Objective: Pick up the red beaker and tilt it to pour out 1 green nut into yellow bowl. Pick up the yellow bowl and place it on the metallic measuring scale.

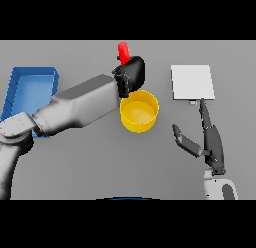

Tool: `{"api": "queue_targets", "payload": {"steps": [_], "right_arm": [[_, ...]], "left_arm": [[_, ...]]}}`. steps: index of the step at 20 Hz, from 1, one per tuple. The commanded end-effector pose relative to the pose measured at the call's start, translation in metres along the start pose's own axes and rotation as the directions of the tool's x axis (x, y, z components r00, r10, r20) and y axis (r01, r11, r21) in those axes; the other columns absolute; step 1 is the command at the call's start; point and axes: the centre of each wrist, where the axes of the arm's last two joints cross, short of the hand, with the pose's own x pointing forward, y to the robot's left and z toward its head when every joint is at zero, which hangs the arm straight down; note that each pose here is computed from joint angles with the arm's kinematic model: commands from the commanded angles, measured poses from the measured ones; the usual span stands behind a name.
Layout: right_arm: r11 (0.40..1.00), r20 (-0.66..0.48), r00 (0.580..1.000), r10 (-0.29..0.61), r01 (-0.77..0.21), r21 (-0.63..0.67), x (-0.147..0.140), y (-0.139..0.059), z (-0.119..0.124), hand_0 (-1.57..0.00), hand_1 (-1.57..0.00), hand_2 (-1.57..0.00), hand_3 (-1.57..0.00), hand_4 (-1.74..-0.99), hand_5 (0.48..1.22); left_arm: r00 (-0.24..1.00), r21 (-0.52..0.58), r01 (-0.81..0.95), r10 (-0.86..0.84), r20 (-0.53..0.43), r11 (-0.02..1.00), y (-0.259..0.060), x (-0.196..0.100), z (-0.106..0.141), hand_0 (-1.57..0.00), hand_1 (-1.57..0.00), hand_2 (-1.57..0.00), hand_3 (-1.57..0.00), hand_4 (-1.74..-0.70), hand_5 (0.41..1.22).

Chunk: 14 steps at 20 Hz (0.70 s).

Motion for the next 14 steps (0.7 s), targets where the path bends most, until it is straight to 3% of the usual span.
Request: {"api": "queue_targets", "payload": {"steps": [1,4,5,6,8,11,14], "right_arm": [[1.000,0.008,1.000,-0.006,0.006,-0.002,-0.001,0.000,0.002,0.00,0.00,0.00,0.00,-1.207,0.594],[1.000,0.010,1.000,-0.008,0.008,-0.004,-0.002,0.002,0.002,0.00,0.00,0.00,0.00,-1.209,0.592],[1.000,0.010,1.000,0.004,-0.004,-0.009,-0.001,0.001,0.000,0.00,0.00,0.00,0.00,-1.203,0.592],[1.000,0.016,1.000,0.003,-0.003,-0.011,-0.002,0.000,0.001,0.00,0.00,0.00,0.00,-1.201,0.592],[1.000,0.028,0.999,-0.018,0.018,-0.002,-0.004,0.001,0.001,0.00,0.00,0.00,0.00,-1.186,0.596],[0.998,0.023,0.998,-0.054,0.054,0.011,0.002,0.004,-0.006,0.00,0.00,0.00,0.00,-1.182,0.593],[0.998,0.028,0.998,-0.064,0.064,0.016,0.001,0.000,-0.005,0.00,0.00,0.00,0.00,-1.200,0.596]], "left_arm": [[1.000,-0.004,0.009,-0.009,0.003,1.000,0.002,-0.004,0.000,-1.57,-1.57,-1.57,-1.57,-1.73,1.221],[0.999,0.024,-0.002,0.003,-0.042,1.000,0.009,-0.042,0.009,-1.57,-1.57,-1.57,-1.57,-1.73,1.221],[0.996,0.035,-0.013,0.016,-0.083,0.999,0.010,-0.057,0.013,-1.57,-1.57,-1.57,-1.49,-1.73,1.221],[0.992,0.042,-0.020,0.025,-0.122,0.999,0.014,-0.076,0.019,-1.57,-1.57,-1.40,-1.51,-1.68,1.221],[0.980,0.069,-0.057,0.069,-0.188,0.996,0.014,-0.110,0.033,-1.57,-1.57,-1.46,-1.04,-1.70,1.221],[0.929,0.101,-0.177,0.200,-0.310,0.979,0.016,-0.157,0.052,-1.57,-1.57,-1.51,-1.30,-1.71,1.221],[0.786,0.175,-0.425,0.458,-0.415,0.888,-0.013,-0.195,0.072,-1.57,-1.57,-1.54,-1.38,-1.72,1.221]]}}
